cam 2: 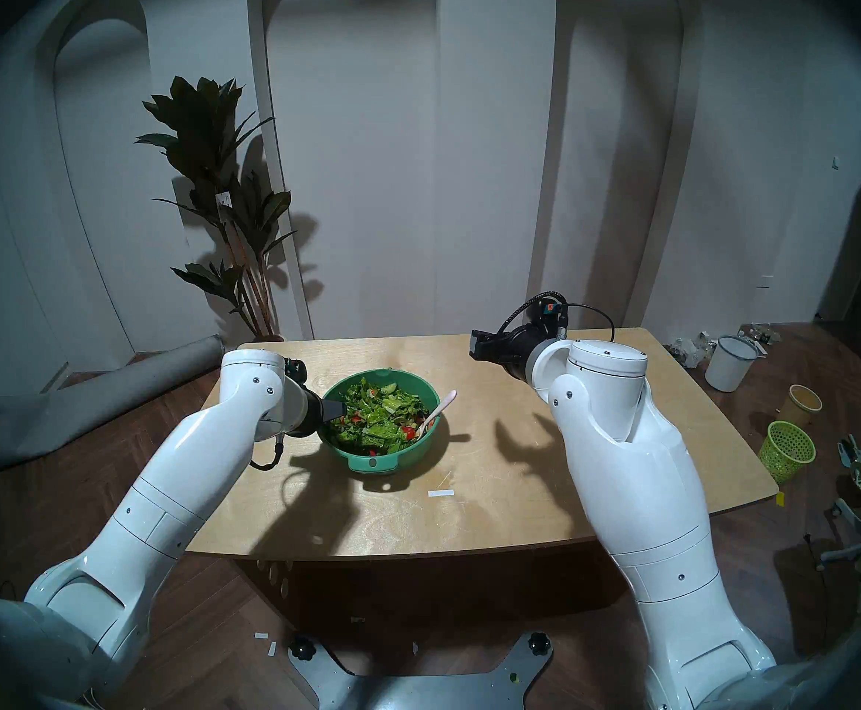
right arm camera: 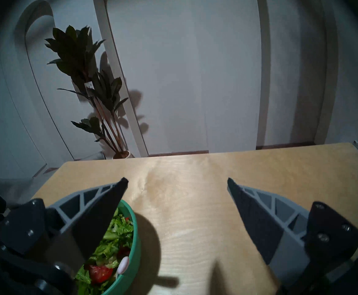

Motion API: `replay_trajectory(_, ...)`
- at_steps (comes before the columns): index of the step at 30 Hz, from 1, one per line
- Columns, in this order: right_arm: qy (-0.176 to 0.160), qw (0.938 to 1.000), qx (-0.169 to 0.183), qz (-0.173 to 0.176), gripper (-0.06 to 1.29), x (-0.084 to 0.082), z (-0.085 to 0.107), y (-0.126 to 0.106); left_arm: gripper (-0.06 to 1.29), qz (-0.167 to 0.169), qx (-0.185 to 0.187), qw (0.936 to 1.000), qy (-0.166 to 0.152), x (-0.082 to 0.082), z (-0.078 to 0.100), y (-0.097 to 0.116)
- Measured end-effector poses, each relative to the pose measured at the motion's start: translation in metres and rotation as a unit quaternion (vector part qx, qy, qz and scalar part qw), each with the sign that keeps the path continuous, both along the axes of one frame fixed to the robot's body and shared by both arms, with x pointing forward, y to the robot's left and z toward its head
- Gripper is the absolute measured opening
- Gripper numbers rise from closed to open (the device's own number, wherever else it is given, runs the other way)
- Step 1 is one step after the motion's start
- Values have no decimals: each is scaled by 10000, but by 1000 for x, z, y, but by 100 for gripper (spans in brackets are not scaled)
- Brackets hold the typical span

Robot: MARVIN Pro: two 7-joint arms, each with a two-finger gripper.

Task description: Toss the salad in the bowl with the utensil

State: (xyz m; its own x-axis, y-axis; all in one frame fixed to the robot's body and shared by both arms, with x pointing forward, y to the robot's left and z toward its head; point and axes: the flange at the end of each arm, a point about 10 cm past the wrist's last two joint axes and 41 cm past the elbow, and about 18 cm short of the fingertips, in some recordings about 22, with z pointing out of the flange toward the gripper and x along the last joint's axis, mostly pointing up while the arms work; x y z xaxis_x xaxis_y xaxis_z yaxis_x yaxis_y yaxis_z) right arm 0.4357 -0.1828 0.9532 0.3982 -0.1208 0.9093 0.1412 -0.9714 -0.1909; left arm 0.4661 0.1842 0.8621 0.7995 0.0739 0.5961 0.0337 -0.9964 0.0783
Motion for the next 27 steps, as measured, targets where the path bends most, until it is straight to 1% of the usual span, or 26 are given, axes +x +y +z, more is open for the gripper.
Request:
replay_trajectory(5, 304, 9993, 165, -160, 123, -8, -11, 20, -2, 3, -13, 10000, -1, 0, 0, 0)
replay_trajectory(9, 416, 9983, 292, -275, 123, -11, -18, 29, -2, 6, -22, 10000, -1, 0, 0, -1)
replay_trajectory(12, 461, 9966, 491, -466, 123, -14, -24, 38, -3, 11, -36, 10000, -1, 0, 0, -1)
replay_trajectory(17, 470, 9948, 661, -611, 123, -14, -31, 47, -3, 19, -47, 10000, -1, 1, 1, -1)
replay_trajectory(21, 627, 9926, 753, -722, 123, -12, -43, 54, -3, 26, -56, 10000, -1, 1, 1, -1)
replay_trajectory(27, 756, 9908, 819, -770, 123, -9, -52, 63, -3, 32, -63, 10000, 0, 1, 1, -1)
